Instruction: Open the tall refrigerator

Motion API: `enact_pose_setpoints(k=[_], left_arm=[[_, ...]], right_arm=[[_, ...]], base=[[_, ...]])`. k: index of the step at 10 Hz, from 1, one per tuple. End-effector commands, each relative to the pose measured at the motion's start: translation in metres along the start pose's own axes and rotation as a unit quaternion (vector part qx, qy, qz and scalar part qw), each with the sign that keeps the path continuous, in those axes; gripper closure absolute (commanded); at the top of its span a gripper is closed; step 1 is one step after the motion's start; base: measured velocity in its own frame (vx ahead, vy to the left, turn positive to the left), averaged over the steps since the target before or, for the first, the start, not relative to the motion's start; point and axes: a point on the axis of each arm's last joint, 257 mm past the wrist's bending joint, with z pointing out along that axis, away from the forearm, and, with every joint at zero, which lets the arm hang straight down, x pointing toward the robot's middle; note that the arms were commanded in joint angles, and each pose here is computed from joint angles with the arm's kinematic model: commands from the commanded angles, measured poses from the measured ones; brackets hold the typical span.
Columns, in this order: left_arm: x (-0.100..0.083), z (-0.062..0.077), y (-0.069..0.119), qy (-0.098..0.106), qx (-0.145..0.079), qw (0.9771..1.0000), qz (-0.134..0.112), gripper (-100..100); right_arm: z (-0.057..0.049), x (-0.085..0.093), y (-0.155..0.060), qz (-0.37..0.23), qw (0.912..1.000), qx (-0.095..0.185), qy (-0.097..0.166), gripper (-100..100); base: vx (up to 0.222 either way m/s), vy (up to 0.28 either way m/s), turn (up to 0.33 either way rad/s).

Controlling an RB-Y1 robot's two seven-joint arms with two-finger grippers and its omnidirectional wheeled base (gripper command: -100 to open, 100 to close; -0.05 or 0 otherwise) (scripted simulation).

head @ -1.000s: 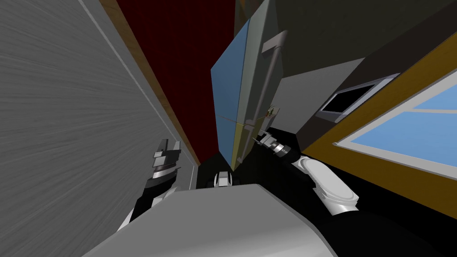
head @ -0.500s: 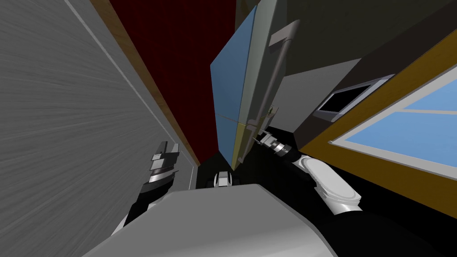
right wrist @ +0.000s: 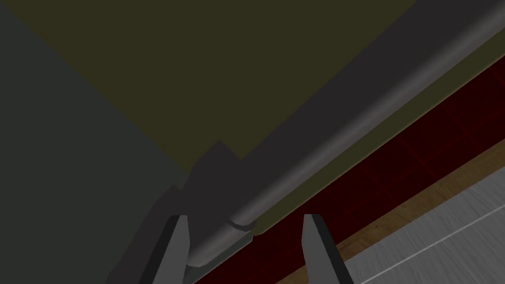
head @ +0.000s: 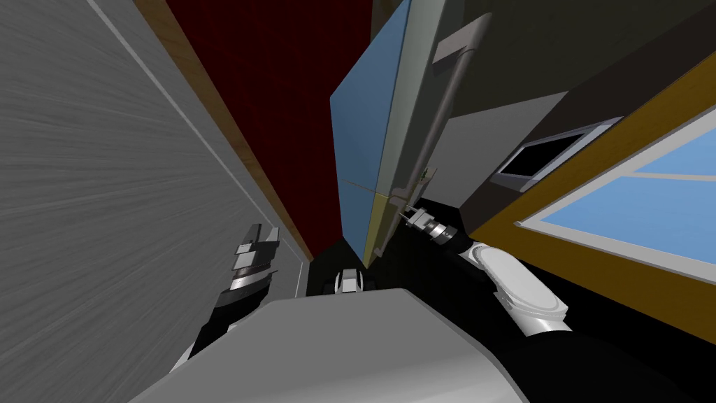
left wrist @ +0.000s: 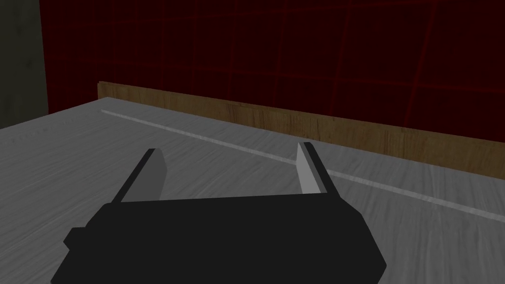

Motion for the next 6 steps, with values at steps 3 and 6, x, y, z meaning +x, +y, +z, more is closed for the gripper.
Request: enact_pose_setpoints(k=[3, 6], left_arm=[[0.0, -0.001, 0.0, 0.001, -0.001, 1.0, 0.001, 0], [-0.001, -0.001, 0.001, 0.001, -0.001, 1.0, 0.001, 0]], right_arm=[[0.004, -0.014, 0.013, 0.003, 0.9997, -0.016, -0.018, 100], [0.008, -0.028, 0.029, 0.005, 0.9986, -0.038, -0.037, 100]], base=[[-0.078, -0.243, 0.081], [-0.086, -0.289, 0.067]])
